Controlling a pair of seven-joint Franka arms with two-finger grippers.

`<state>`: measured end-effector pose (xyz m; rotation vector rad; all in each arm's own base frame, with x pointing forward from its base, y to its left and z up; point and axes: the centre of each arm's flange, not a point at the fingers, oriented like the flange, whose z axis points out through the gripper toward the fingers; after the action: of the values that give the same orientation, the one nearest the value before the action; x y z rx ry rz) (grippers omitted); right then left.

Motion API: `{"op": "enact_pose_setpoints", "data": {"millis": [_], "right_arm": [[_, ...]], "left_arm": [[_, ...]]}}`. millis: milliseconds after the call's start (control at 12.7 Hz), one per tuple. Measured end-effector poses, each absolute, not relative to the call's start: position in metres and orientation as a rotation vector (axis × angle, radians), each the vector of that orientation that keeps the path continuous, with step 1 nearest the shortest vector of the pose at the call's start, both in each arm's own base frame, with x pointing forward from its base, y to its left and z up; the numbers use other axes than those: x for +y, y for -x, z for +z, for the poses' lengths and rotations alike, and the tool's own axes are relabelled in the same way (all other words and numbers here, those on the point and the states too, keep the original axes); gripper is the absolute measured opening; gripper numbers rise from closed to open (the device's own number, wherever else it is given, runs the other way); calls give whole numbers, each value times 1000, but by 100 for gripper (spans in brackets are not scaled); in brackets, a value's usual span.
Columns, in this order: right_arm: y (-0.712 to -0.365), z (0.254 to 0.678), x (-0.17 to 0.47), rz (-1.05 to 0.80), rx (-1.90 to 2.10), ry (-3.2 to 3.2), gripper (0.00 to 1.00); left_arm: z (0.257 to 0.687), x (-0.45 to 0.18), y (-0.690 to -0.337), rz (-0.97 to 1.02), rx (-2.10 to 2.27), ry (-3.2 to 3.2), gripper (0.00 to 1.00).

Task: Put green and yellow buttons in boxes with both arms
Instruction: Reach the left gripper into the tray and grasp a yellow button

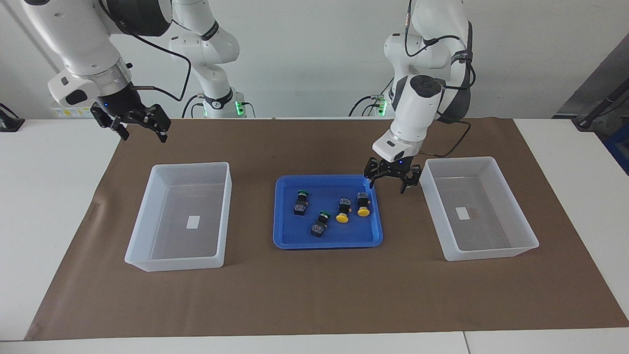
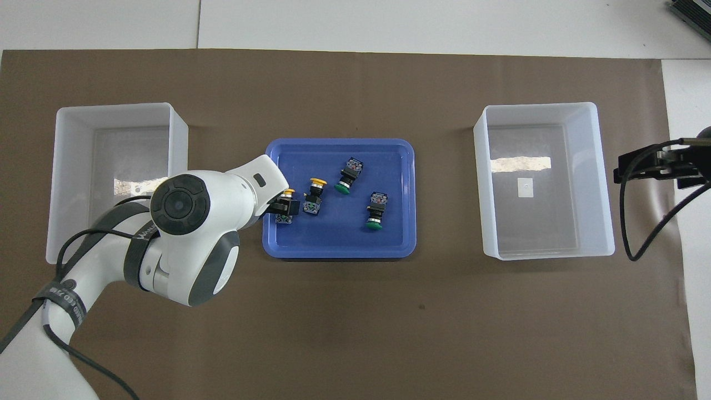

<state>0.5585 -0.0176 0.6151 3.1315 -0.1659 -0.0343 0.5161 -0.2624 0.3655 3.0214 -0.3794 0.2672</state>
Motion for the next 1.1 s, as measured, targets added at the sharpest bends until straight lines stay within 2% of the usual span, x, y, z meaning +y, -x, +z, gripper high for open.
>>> {"op": "enact_pose_setpoints", "data": {"millis": [314, 865, 1100], "right_arm": [[-556, 609, -18, -56, -165, -3132, 100], [-547, 603, -17, -76, -161, -3134, 100], [-546, 601, -17, -82, -161, -3134, 100]], "left_arm": [[336, -276, -503, 247, -377, -3023, 100], [312, -296, -490, 245, -276, -3022, 98], [306, -299, -487, 227, -259, -3028, 93]]}}
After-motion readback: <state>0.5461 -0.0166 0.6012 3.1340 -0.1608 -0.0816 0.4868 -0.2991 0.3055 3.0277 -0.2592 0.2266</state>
